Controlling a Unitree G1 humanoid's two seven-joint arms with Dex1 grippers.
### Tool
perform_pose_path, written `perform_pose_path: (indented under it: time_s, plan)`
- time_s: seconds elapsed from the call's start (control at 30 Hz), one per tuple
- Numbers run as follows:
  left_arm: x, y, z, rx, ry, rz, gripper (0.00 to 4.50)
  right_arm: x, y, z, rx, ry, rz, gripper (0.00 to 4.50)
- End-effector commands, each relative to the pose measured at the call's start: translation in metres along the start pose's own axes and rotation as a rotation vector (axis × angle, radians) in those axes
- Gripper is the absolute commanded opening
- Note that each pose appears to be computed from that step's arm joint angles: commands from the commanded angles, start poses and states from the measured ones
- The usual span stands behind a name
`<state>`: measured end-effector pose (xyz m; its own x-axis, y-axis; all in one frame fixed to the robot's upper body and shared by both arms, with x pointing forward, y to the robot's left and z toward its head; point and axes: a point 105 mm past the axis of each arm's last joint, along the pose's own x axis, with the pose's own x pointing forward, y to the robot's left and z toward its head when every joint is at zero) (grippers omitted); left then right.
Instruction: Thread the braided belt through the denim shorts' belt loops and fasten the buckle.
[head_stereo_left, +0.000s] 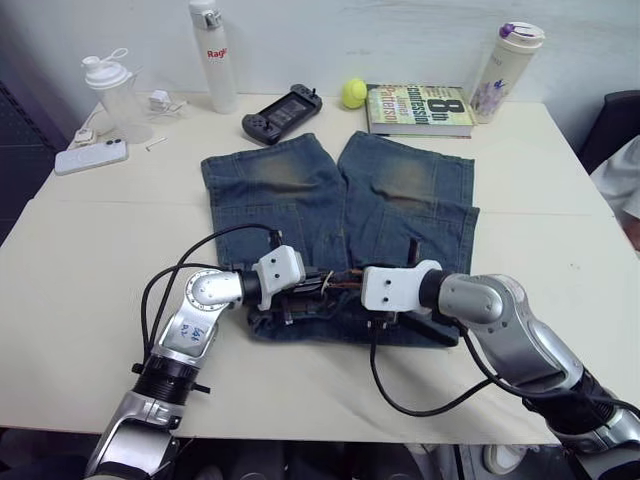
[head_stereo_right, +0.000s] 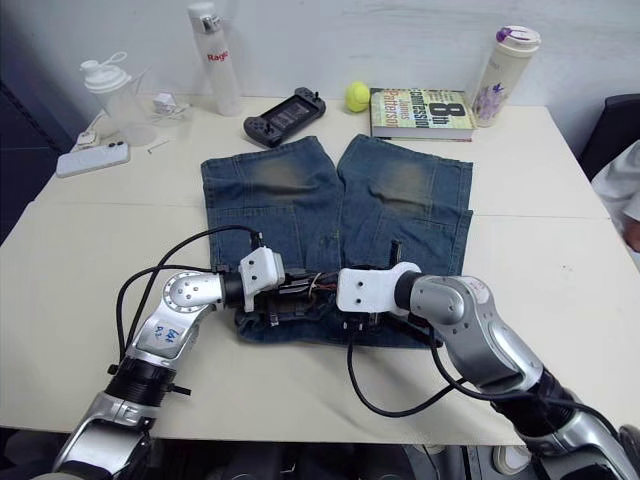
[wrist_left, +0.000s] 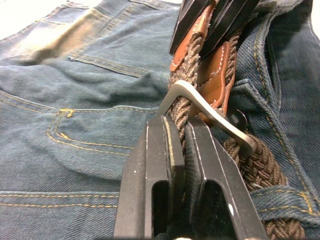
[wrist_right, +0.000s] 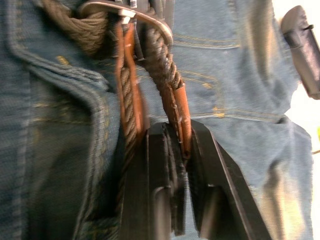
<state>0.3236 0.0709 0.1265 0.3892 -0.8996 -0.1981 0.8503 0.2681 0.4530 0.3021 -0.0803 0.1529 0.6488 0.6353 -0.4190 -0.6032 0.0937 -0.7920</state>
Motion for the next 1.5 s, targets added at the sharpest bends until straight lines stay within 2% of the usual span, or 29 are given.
perform_pose_path:
  time_s: [0.03, 0.1, 0.17, 0.2, 0.3, 0.4, 0.53, 0.63, 0.73, 0.93, 0.97, 1.03, 1.17, 1.3, 1.47, 1.5]
  plan:
    - [0.001, 0.004, 0.017, 0.08, -0.057, 0.022, 0.0, -0.004, -0.001, 0.006, -0.009, -0.013, -0.017, 0.03]
    - [-0.002, 0.012, 0.023, 0.046, -0.092, 0.064, 0.0, -0.004, 0.001, 0.007, -0.005, -0.014, -0.016, 0.03]
    - [-0.004, 0.017, 0.029, 0.019, -0.118, 0.089, 0.92, -0.004, 0.003, 0.006, 0.005, -0.011, -0.016, 0.0]
    - [-0.006, 0.018, 0.028, 0.029, -0.107, 0.099, 1.19, -0.004, 0.004, 0.006, 0.009, -0.007, -0.018, 0.0]
    - [-0.013, 0.023, 0.029, -0.029, -0.1, 0.13, 2.62, -0.005, 0.005, 0.005, 0.023, 0.001, -0.027, 0.0]
    - [-0.032, 0.028, 0.03, -0.133, -0.117, 0.156, 3.63, -0.006, 0.004, 0.004, 0.034, 0.005, -0.042, 0.0]
    - [-0.069, 0.036, 0.033, -0.294, -0.144, 0.204, 3.63, -0.007, 0.006, 0.004, 0.051, 0.002, -0.053, 0.0]
    - [-0.094, 0.019, 0.015, -0.366, -0.052, 0.156, 3.63, -0.007, 0.009, 0.003, 0.06, 0.003, -0.057, 0.0]
    - [-0.097, 0.011, 0.012, -0.393, -0.046, 0.127, 2.81, -0.008, 0.009, 0.003, 0.066, 0.002, -0.062, 0.0]
    - [-0.075, 0.0, 0.005, -0.372, -0.032, 0.053, 0.21, -0.01, 0.009, 0.003, 0.071, -0.001, -0.075, 0.0]
    - [-0.07, -0.004, 0.005, -0.366, -0.03, 0.031, 0.08, -0.01, 0.009, 0.003, 0.074, 0.002, -0.077, 0.0]
    - [-0.064, -0.015, 0.003, -0.359, -0.012, -0.036, 0.08, -0.013, 0.009, 0.002, 0.076, 0.01, -0.083, 0.0]
    - [-0.068, -0.042, -0.043, -0.389, 0.208, -0.132, 0.08, -0.019, 0.005, -0.001, 0.085, 0.027, -0.114, 0.0]
    - [-0.074, -0.038, -0.076, -0.356, 0.341, -0.078, 0.08, -0.03, 0.0, -0.001, 0.119, 0.019, -0.169, 0.0]
    - [-0.071, -0.037, -0.081, -0.369, 0.335, -0.06, 0.08, -0.057, 0.003, -0.013, 0.124, 0.05, -0.222, 0.0]
    - [-0.072, -0.039, -0.081, -0.375, 0.332, -0.064, 0.08, -0.073, 0.007, -0.03, 0.098, 0.124, -0.243, 0.0]
